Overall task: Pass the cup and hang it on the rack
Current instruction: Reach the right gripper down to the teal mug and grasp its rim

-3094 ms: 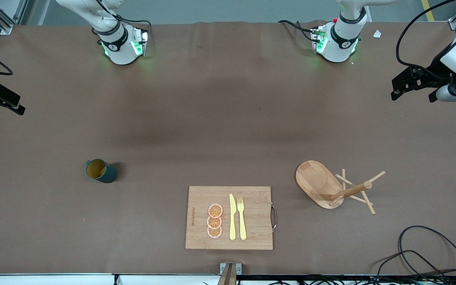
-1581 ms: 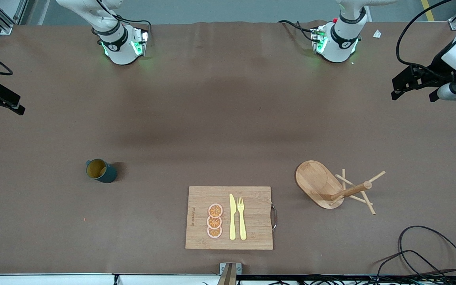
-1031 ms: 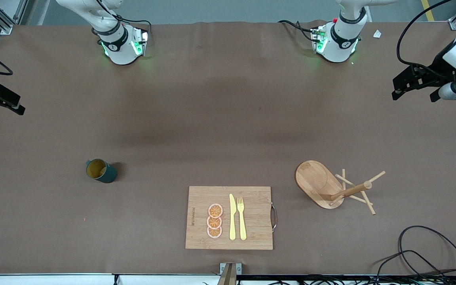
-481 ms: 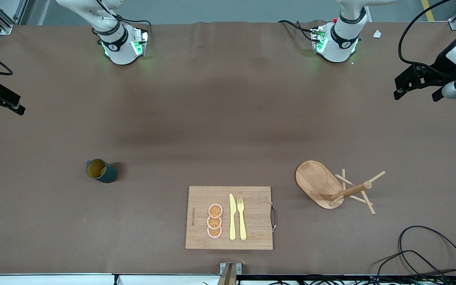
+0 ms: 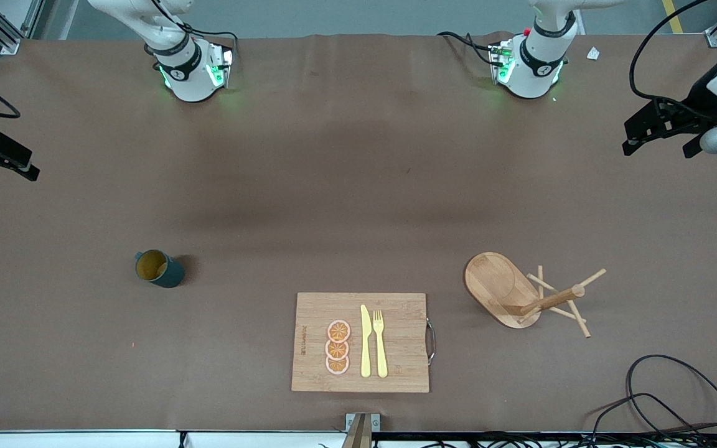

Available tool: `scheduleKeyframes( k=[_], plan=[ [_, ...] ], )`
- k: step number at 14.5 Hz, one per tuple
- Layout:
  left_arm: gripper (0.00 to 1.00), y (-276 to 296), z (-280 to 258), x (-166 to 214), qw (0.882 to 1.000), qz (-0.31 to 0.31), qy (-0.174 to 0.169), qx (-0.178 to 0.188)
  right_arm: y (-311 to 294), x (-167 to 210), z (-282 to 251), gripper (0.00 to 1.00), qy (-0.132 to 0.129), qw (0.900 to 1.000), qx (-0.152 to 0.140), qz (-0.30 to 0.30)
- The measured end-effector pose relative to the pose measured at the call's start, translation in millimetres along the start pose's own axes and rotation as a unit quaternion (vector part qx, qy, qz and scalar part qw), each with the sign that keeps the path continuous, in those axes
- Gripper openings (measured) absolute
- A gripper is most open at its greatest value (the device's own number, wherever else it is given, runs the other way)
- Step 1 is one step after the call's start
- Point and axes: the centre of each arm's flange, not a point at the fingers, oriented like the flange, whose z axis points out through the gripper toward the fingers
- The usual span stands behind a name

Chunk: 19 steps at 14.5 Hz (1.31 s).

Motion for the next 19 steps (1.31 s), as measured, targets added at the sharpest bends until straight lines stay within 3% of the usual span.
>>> scheduleKeyframes(
  k=[4, 5, 8, 10, 12, 16, 19],
  plan=[
    [1.00, 2, 0, -1, 1.000, 0.002, -0.002, 0.000, 2, 1, 4, 1.00, -0.005, 1.000, 0.000, 0.002],
    [1.00, 3, 1, -1, 1.000, 0.002, -0.002, 0.000, 2, 3, 16, 1.00, -0.018, 1.000, 0.000, 0.001],
    [1.00, 6, 3, 0, 1.000, 0.005, -0.005, 0.000, -19, 34, 116, 1.00, -0.099, 0.995, -0.014, -0.018],
    [1.00, 7, 4, 0, 1.000, 0.007, -0.006, 0.000, -22, 54, 170, 1.00, -0.125, 0.992, -0.018, -0.021],
    [1.00, 8, 5, 0, 1.000, 0.007, -0.008, 0.000, -21, 65, 186, 1.00, -0.121, 0.992, -0.019, -0.020],
    [1.00, 8, 6, 1, 1.000, 0.008, -0.008, 0.000, -38, 84, 207, 1.00, -0.083, 0.996, -0.020, -0.006],
    [1.00, 6, 6, 1, 1.000, 0.006, -0.007, 0.000, -43, 94, 262, 1.00, -0.100, 0.994, -0.024, 0.022]
  ],
)
